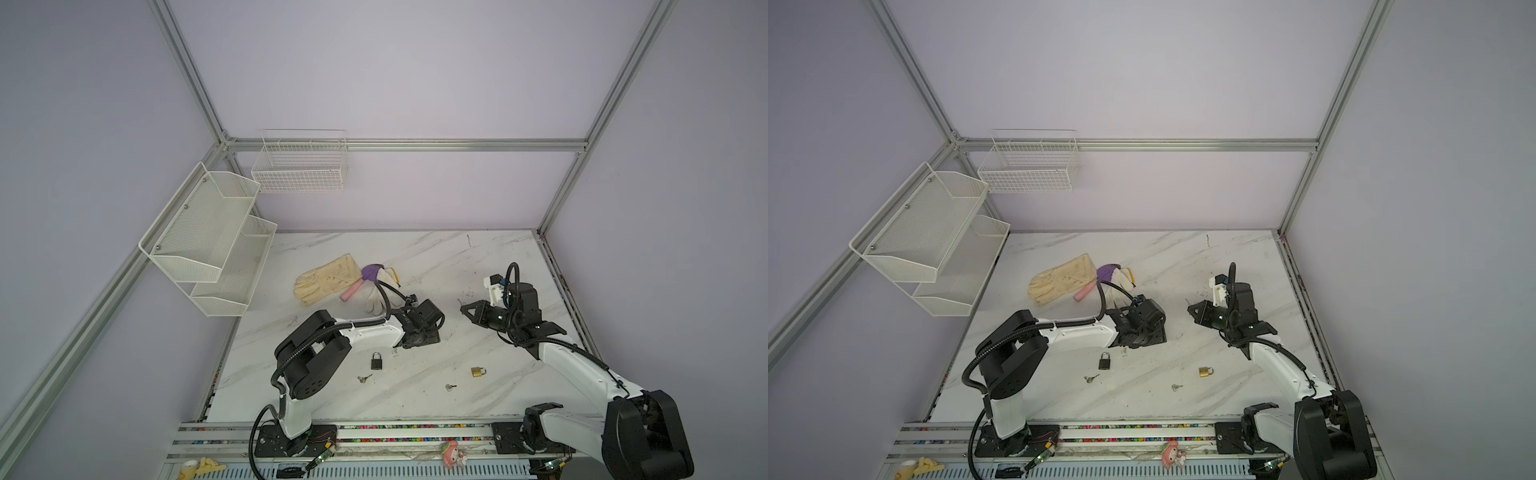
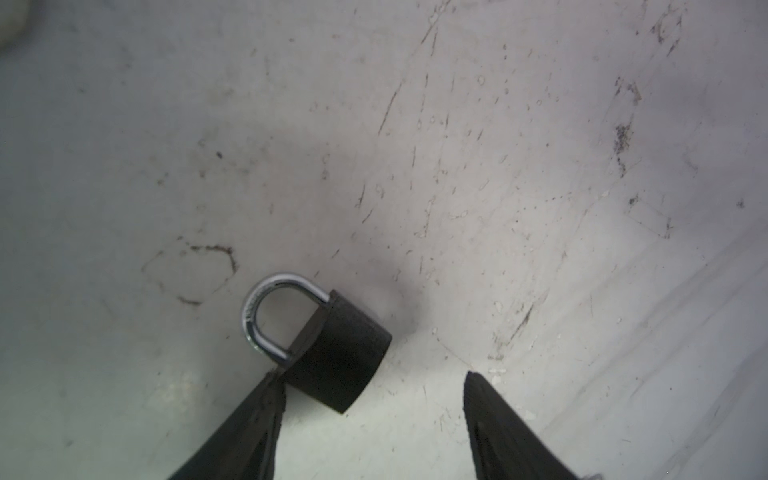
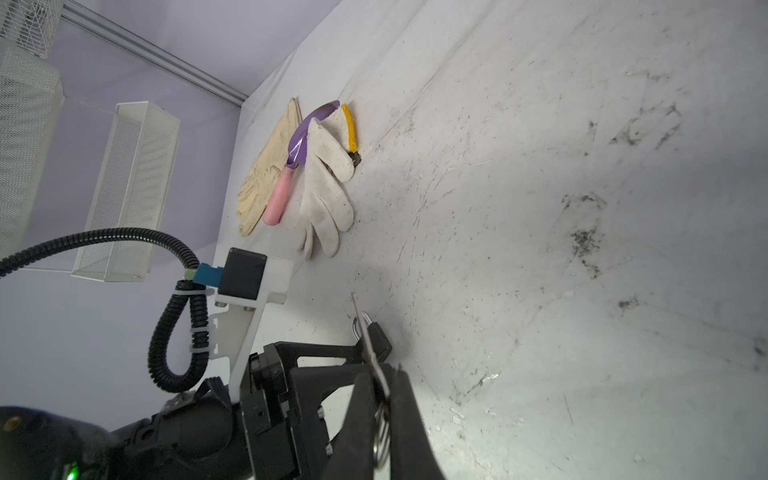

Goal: Unlock with the key
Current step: 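Lower the left gripper onto the black padlock and grasp its body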

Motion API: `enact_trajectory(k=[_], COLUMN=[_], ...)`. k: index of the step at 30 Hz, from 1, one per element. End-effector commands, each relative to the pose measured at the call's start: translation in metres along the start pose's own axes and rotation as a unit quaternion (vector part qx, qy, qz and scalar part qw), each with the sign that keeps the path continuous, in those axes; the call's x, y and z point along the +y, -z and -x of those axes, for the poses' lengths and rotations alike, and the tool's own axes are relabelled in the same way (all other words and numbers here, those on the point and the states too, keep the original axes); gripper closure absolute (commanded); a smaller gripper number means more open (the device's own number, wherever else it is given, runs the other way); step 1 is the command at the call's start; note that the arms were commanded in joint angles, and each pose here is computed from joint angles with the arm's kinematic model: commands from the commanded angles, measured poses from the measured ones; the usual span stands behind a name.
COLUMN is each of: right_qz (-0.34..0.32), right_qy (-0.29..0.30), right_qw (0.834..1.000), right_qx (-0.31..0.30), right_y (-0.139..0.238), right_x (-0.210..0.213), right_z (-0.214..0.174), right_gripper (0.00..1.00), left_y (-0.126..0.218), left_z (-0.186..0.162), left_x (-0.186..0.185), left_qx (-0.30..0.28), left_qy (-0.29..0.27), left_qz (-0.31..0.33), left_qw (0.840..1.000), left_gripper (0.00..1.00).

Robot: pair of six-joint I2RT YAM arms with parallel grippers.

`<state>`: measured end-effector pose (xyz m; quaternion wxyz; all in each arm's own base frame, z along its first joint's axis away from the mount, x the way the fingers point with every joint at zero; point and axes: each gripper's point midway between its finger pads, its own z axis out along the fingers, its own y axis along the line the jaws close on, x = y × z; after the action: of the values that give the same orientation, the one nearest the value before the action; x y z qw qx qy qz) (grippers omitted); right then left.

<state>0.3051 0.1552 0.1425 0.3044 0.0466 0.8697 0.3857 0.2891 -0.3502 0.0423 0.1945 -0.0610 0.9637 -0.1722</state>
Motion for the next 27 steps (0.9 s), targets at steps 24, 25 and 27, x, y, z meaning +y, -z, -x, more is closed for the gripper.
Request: enact_trajectory(k=[24, 25, 27], right_qz=[0.03, 0.03, 0.033], right_qy=[-0.037, -0.037, -0.037], right_qw=[0.999, 0.998, 0.998], right_qx=[0.027, 0.028, 0.032], right_y=[0.005, 0.005, 0.004], right_x=[-0.011, -0.011, -0.011], right_z=[-0.02, -0.02, -0.022], right_gripper=[1.0, 1.0, 1.0], left_y=[-0.008, -0.009, -0.01], left_z=[0.023, 0.022, 0.021], left_x=[-0.009, -0.007, -0.003], left_qx=[0.013, 0.014, 0.015], left_qy=[-0.155, -0.158, -0.162], left_qz=[0.109, 0.114, 0.126], left_qw=[0.982, 0.981, 0.979], left_gripper=[0.51, 0.51, 0.52])
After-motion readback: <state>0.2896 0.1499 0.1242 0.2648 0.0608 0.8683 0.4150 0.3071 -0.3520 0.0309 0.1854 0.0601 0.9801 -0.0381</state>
